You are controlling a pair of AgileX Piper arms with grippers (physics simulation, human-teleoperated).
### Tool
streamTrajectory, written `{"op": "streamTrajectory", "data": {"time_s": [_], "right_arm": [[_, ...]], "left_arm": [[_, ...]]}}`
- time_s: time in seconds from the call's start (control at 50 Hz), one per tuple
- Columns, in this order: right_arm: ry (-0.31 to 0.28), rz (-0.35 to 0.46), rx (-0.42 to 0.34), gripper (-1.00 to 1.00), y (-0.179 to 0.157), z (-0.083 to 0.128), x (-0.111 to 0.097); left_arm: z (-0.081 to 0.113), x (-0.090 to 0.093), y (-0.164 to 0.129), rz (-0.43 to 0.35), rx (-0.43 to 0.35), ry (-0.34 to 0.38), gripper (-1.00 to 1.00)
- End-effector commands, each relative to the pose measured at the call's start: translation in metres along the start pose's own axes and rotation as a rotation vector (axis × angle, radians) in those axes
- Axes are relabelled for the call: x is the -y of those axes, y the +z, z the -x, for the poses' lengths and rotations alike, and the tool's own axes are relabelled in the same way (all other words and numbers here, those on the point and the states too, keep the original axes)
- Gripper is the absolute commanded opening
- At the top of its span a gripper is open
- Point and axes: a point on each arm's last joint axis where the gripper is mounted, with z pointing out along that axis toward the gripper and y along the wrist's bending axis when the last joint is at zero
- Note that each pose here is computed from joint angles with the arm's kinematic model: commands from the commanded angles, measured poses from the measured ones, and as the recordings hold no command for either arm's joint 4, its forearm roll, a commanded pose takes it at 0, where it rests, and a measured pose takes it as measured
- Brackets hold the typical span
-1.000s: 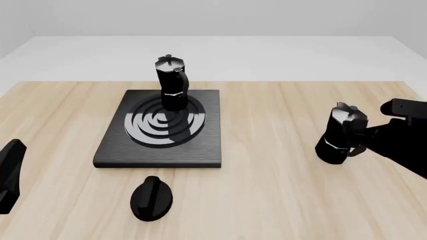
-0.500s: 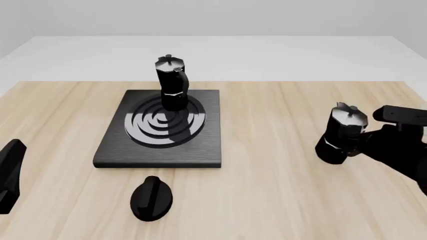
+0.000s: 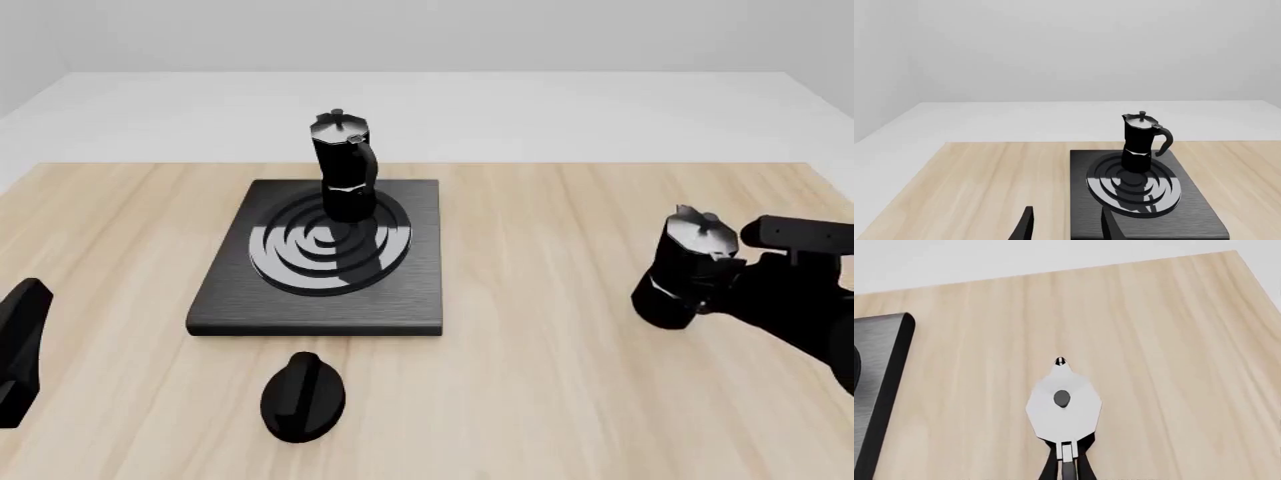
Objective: Put both moka pots on the stove.
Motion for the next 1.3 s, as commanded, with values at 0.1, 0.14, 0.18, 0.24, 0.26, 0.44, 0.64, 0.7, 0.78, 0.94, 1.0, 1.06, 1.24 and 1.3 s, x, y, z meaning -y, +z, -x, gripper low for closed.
{"op": "streamTrajectory", "data": {"time_s": [0.1,0.14,0.18,0.24,0.26,0.44,0.64,0.7,0.78,0.94,1.0,1.06,1.24,1.3], "right_arm": [[-0.016,0.007,0.017,-1.0,-0.002,0.003,-0.002],[-0.014,0.009,0.016,-1.0,-0.002,0.003,-0.002],[-0.015,0.011,0.019,-1.0,-0.003,0.004,-0.003],[-0.016,0.011,0.035,-1.0,-0.007,0.007,-0.003],[-0.016,0.011,0.037,-1.0,-0.008,0.009,-0.003],[-0.025,0.019,0.1,-1.0,-0.032,0.028,-0.005],[-0.039,0.073,0.141,-1.0,-0.054,0.039,-0.017],[-0.042,0.09,0.147,-1.0,-0.059,0.041,-0.021],[-0.054,0.118,0.163,-1.0,-0.068,0.047,-0.026],[-0.105,0.219,0.234,-1.0,-0.099,0.072,-0.046],[-0.123,0.256,0.256,-1.0,-0.107,0.08,-0.053],[-0.147,0.294,0.28,-1.0,-0.114,0.086,-0.06],[-0.216,0.444,0.317,-1.0,-0.129,0.101,-0.091],[-0.238,0.48,0.32,-1.0,-0.131,0.104,-0.1]], "left_arm": [[0.0,0.0,0.0,0.0,0.0,0.0,1.0],[0.0,0.0,0.0,0.0,0.0,0.0,1.0],[0.0,0.0,0.0,0.0,0.0,0.0,1.0],[0.0,0.0,0.0,0.0,0.0,0.0,1.0],[0.0,0.0,0.0,0.0,0.0,0.0,1.0],[0.0,0.0,0.0,0.0,0.0,0.0,1.0],[0.0,0.0,0.0,0.0,0.0,0.0,1.0],[0.0,0.0,0.0,0.0,0.0,0.0,1.0],[0.0,0.0,0.0,0.0,0.0,0.0,1.0],[0.0,0.0,0.0,0.0,0.0,0.0,1.0],[0.0,0.0,0.0,0.0,0.0,0.0,1.0],[0.0,0.0,0.0,0.0,0.0,0.0,1.0],[0.0,0.0,0.0,0.0,0.0,0.0,1.0],[0.0,0.0,0.0,0.0,0.0,0.0,1.0]]}}
